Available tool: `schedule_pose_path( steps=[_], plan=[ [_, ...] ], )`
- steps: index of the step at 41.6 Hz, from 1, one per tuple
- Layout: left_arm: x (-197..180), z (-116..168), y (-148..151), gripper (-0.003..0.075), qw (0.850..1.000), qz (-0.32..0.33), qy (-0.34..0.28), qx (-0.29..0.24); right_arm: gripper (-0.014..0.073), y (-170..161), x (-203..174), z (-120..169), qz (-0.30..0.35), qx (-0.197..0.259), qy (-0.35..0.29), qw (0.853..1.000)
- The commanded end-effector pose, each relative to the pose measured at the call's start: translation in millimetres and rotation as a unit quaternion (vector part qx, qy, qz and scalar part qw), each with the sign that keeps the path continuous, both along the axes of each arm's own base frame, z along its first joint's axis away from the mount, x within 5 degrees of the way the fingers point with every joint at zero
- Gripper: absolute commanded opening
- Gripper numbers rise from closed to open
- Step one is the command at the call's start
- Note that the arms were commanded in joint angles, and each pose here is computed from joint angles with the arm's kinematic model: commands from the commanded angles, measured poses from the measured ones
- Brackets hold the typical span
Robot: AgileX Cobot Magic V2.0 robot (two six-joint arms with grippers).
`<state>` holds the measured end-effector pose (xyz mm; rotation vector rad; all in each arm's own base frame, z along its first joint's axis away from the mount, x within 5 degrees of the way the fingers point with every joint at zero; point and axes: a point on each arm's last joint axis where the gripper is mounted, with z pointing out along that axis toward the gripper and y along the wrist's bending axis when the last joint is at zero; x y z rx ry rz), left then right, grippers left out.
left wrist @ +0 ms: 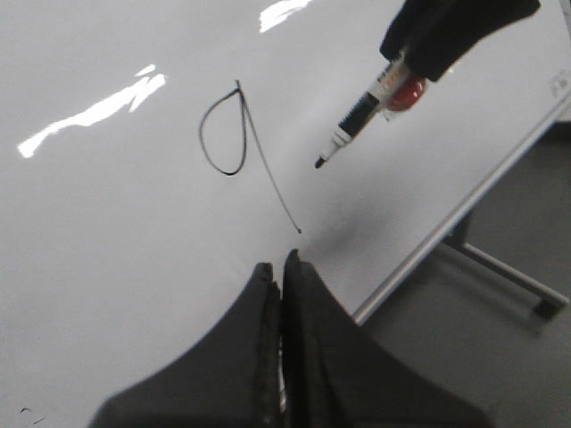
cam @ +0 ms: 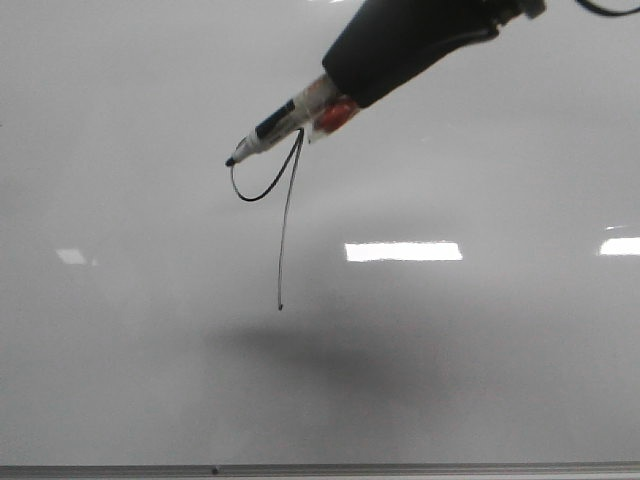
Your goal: Write number 9 on whiteboard
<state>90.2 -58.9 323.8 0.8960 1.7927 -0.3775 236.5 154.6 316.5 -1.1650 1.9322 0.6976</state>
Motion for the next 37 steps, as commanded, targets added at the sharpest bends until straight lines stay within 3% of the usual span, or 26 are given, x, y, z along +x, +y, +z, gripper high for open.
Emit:
schedule_pose_path(
  steps=[1,7,12,20,26,37],
  plan=[
    [15,21,-5,0.005,0.999,-0.03,-0.02,-0.003,-0.0061,-2,-14,26,0.035,0.018,-0.05,0.998],
    [46,29,-16,0.0239,0.997,-0.077,-0.018,0.027,-0.0061,-2,-20,26,0.059,0.017,-0.043,0.997],
    [65,20,-46,0.0422,0.985,-0.158,0.009,0.066,-0.0061,-1,-20,26,0.064,0.015,-0.046,0.997],
    [80,13,-102,0.0422,0.968,-0.235,0.004,0.092,-0.0061,18,-34,27,0.103,0.017,-0.052,0.993],
    [85,7,-115,0.0415,0.961,-0.257,0.022,0.1,-0.0061,30,-41,28,0.116,0.02,-0.064,0.991],
    [83,5,-114,0.0212,0.956,-0.269,0.028,0.11,-0.0061,29,-39,26,0.111,-0.001,-0.082,0.99]
  ],
)
